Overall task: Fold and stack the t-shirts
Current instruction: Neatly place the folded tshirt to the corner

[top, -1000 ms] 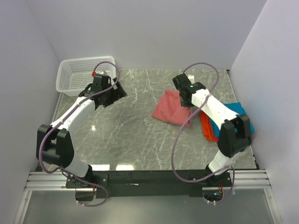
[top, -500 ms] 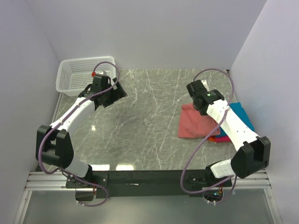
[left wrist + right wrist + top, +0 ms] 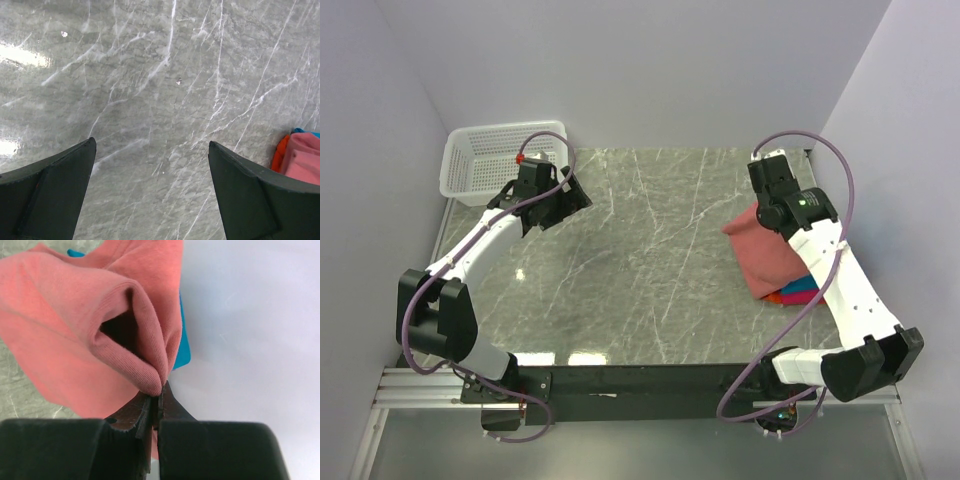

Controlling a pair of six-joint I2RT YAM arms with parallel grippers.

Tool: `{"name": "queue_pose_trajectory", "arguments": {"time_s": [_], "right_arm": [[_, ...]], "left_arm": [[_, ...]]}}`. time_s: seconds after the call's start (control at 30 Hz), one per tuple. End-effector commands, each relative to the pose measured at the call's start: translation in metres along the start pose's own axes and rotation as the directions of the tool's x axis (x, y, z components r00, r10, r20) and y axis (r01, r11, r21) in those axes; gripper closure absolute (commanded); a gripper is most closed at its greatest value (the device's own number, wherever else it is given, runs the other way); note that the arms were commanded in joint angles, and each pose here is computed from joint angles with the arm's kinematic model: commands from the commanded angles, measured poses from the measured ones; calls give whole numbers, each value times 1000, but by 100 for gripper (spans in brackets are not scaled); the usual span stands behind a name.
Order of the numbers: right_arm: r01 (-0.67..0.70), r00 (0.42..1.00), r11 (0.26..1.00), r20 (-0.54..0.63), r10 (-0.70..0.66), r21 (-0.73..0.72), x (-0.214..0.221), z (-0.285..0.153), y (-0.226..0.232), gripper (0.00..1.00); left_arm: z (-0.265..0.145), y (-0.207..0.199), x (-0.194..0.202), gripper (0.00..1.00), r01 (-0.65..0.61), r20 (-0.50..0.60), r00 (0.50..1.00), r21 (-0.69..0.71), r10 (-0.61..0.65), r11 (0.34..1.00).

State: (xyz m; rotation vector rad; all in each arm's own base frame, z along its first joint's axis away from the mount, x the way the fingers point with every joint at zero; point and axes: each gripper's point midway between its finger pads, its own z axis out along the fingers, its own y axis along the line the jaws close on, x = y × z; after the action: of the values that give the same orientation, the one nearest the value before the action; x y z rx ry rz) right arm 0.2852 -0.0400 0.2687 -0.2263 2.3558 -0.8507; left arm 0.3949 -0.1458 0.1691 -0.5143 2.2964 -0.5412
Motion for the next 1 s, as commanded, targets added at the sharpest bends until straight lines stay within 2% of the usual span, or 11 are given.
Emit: {"name": "queue_pose_trajectory", "arguments": {"time_s": [0.0,0.17,0.4,0.43,0.47,0.63,0.73,0.87,0.9,0.93,0.97], "right_arm": [[-39,999,997,32,37,64,-8,-15,-31,100],[-78,995,996,65,74,53,-15,-17,-50,100],[-77,997,990,25,75,115,-11,4,-82,100],[-86,996,982,1,87,171,-6,7,-96,100],[-103,995,974,21,100,203,-13,13,-102,100],[-51,995,962,-71,73,269,2,57,-115,100],[-12,991,971,-127,44,241,14,89,-103,100],[-30,991,966,-121,63,258,19,128,-91,100],[-36,987,963,-142,76,267,25,134,-92,95],[-38,982,952,-165,92,304,29,136,-97,82],[-57,976,938,-178,124,341,32,144,-98,76]], "left_arm": [[-13,-12,-17,1,-6,75,997,37,3,999],[-15,-12,-18,1,-6,78,997,38,3,999],[-14,-11,-19,1,-6,77,997,37,3,999],[-14,-7,-22,1,-4,96,995,15,3,1000],[-13,-7,-22,1,-4,95,995,14,3,1000],[-7,-3,-18,1,-2,74,997,-1,2,1000],[-4,0,-18,1,-2,72,997,-16,4,1000],[-5,1,-19,0,-4,74,997,-22,5,1000],[-4,2,-19,1,-1,75,997,-29,3,1000],[-4,3,-20,1,-1,77,997,-32,3,999],[-5,3,-20,1,1,77,997,-34,2,999]]}}
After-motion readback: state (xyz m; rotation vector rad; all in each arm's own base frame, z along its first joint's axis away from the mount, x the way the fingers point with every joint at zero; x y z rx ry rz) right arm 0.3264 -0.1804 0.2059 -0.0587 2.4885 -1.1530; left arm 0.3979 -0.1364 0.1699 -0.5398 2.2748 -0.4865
